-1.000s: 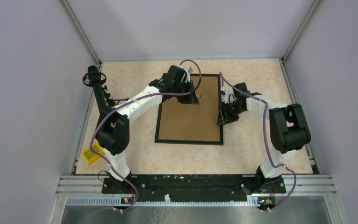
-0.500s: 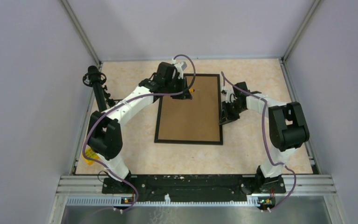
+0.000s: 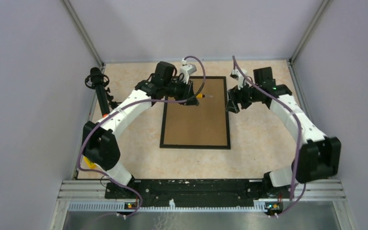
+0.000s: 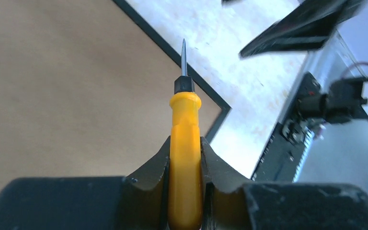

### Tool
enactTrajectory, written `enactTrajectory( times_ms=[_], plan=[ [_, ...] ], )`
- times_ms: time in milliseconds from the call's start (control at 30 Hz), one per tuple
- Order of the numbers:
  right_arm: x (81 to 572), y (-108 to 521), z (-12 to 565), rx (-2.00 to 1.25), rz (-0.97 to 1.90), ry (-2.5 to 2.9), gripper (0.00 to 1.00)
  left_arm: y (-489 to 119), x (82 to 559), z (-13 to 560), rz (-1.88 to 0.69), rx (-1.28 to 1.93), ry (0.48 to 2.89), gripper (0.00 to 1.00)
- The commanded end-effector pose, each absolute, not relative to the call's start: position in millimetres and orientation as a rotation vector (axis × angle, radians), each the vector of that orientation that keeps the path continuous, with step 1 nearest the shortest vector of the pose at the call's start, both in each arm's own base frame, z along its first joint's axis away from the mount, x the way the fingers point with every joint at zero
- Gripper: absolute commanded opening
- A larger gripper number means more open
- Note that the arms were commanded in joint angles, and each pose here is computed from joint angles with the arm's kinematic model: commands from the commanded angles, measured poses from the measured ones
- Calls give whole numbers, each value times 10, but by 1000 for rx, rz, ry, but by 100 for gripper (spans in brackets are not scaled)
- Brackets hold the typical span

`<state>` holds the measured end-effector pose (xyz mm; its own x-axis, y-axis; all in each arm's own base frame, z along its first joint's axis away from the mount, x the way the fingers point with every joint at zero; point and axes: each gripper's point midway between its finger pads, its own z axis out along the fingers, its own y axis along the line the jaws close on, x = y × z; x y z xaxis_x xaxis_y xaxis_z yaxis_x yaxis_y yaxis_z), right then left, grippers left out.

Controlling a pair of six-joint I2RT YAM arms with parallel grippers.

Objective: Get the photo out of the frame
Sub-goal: Release the photo frame item from the photo frame, then place the screwdriver at the center of the board.

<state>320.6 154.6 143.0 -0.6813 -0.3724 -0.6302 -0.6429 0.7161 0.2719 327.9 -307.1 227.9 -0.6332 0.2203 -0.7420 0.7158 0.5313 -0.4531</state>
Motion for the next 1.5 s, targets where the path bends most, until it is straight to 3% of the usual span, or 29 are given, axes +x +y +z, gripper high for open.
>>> enactTrajectory(
  times_ms=[0, 167, 267, 633, 733, 867, 1000, 1233, 1333, 1467],
  plan=[
    [3058, 1710, 2413, -1080, 550, 1943, 68, -3157, 2846, 2494, -1270, 968, 2045, 0],
    [2697, 1969, 2729, -1294, 458, 1720, 67, -3190, 2616, 2533, -1439, 1016, 2029, 0],
    [2536, 2119, 2673, -1388, 428, 1705, 60, -3208, 2511, 2565, -1528, 1032, 2016, 0],
    [2614, 2291, 2586, -1434, 320, 1700, 51, -3228, 2281, 2607, -1709, 1058, 1979, 0],
    [2583, 2375, 2517, -1485, 313, 1687, 44, -3257, 2221, 2638, -1783, 1064, 1962, 0],
    [2539, 2447, 2447, -1539, 316, 1669, 28, -3272, 2193, 2634, -1856, 1052, 1969, 0],
    [2481, 2559, 2518, -1565, 347, 1626, 1, -3319, 2176, 2594, -1866, 1050, 1986, 0],
    [2415, 2733, 2753, -1556, 432, 1570, 0, -3429, 2175, 2517, -1737, 1056, 2005, 2],
    [2422, 2734, 2724, -1560, 426, 1575, 0, -3425, 2184, 2562, -1724, 1056, 1987, 16],
    [2396, 2660, 2618, -1568, 403, 1598, 0, -3288, 2383, 2689, -1628, 1001, 1958, 55]
  ],
)
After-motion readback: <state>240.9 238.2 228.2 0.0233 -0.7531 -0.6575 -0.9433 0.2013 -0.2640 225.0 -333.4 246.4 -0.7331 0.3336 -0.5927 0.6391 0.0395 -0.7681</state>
